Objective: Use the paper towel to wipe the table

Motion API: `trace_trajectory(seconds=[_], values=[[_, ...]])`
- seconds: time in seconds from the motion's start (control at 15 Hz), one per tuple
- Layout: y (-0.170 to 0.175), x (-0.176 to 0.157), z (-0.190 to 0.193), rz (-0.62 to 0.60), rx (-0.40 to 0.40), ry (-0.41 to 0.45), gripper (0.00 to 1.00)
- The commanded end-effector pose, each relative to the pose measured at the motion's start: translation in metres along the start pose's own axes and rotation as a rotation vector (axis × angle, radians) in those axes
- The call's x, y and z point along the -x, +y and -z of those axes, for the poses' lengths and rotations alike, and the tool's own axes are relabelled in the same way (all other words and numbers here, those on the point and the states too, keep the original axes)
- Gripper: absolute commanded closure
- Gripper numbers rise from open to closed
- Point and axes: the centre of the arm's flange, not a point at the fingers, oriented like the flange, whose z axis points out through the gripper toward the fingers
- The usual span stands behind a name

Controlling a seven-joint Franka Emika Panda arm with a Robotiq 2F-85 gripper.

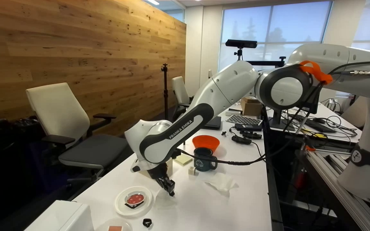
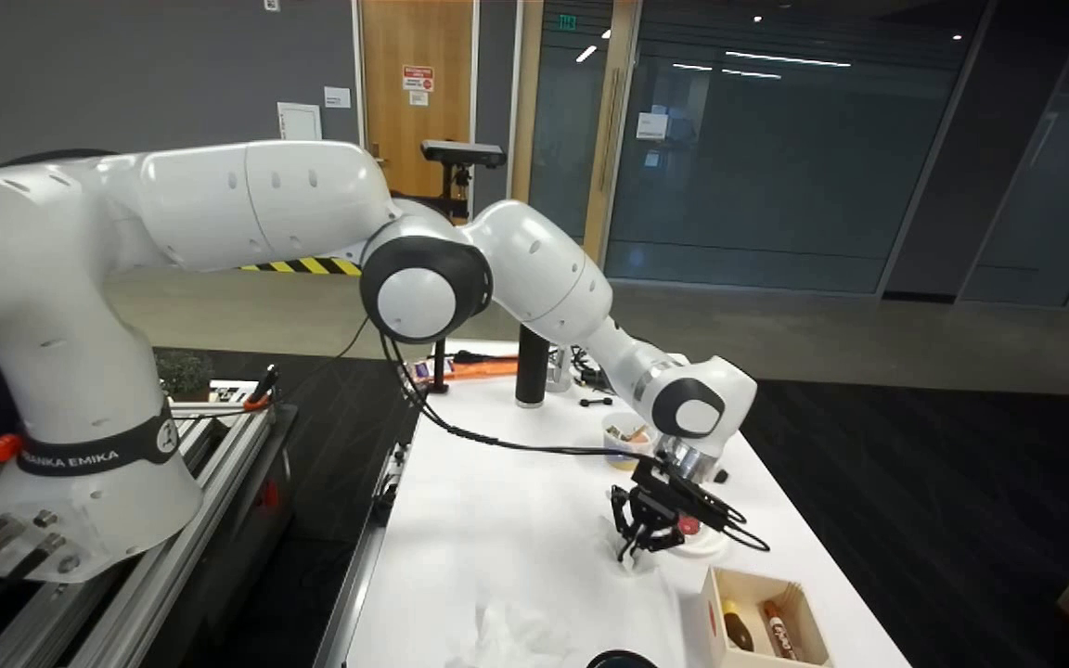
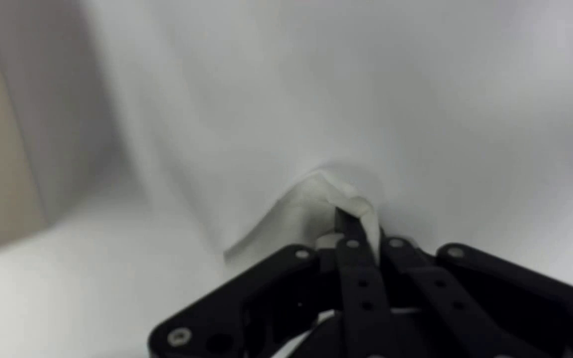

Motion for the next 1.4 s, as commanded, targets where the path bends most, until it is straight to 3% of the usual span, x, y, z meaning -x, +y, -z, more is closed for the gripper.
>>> trace_trajectory(seconds=[0.0, 0.13, 0.53, 0.8, 1.33], values=[[-0.015, -0.032, 0.000, 0.125, 0.047, -0.031, 1.00], [-0.005, -0.030, 0.000, 0.088, 0.028, -0.023, 1.00], [0.040, 0.027, -0.007, -0.060, -0.030, 0.031, 1.00], [0.037, 0.035, -0.006, -0.057, -0.016, 0.030, 1.00], [0.036, 0.061, 0.073, -0.169, 0.154, 0.262, 1.00]])
